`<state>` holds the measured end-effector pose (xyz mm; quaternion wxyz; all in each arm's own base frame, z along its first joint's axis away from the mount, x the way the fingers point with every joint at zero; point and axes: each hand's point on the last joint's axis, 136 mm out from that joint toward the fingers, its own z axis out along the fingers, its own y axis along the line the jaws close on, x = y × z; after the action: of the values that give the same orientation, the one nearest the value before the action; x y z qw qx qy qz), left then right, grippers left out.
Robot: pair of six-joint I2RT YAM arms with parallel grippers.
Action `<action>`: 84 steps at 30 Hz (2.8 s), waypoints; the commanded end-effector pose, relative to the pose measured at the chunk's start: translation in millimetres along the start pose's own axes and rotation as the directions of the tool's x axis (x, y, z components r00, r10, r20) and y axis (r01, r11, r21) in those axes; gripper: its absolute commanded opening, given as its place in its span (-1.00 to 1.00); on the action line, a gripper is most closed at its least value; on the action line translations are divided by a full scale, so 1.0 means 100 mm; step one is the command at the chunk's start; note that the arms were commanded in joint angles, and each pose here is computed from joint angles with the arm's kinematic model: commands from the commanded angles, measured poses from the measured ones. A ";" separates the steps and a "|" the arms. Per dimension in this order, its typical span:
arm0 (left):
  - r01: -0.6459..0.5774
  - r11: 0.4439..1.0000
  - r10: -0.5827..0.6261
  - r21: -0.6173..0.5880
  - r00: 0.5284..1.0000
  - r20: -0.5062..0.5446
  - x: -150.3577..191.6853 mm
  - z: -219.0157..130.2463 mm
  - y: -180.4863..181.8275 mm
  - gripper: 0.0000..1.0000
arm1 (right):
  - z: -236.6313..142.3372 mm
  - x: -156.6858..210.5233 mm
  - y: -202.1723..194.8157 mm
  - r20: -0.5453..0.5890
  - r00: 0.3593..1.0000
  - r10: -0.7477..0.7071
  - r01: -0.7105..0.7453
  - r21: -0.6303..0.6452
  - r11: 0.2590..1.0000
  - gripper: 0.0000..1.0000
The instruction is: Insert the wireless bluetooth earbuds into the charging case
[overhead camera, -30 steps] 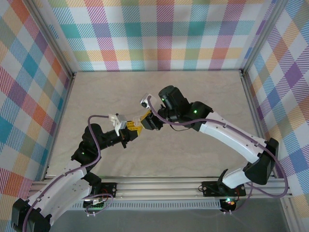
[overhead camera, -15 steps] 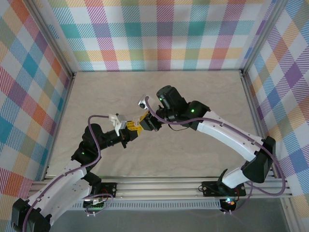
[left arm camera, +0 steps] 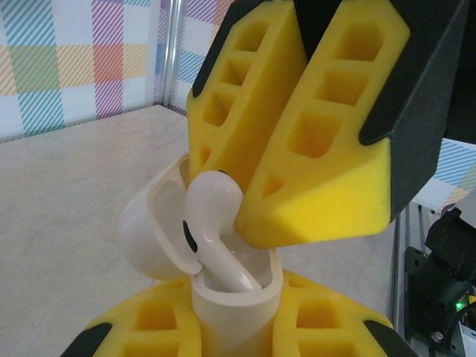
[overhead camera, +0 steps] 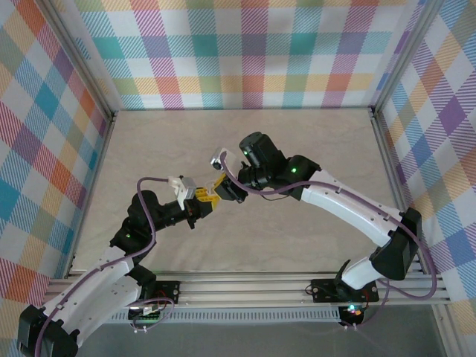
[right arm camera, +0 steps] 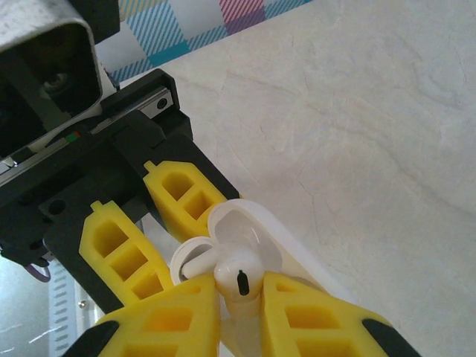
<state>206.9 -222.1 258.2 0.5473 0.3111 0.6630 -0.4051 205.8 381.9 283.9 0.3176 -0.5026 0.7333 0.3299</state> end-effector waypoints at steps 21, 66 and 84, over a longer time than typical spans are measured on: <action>-0.057 0.998 0.057 -0.004 0.997 0.055 -0.15 -0.02 -0.04 -1.00 | -0.11 0.07 0.35 0.022 0.982 -0.188 0.189 -0.067 0.980 -0.29; 0.012 0.975 -0.034 -0.220 0.995 -0.097 0.36 -0.18 0.30 -1.00 | 1.23 0.67 -2.43 -0.099 0.737 0.668 -0.580 0.414 0.702 0.00; 0.074 0.966 -0.092 -0.246 0.994 -0.063 0.37 -0.04 0.60 -1.00 | 1.65 0.89 -3.20 0.000 0.725 0.689 -0.611 0.463 0.643 0.04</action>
<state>246.3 -194.0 199.3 0.5170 0.2337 0.7574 -0.3233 488.0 377.1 56.9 0.1896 -0.1635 0.9485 0.1940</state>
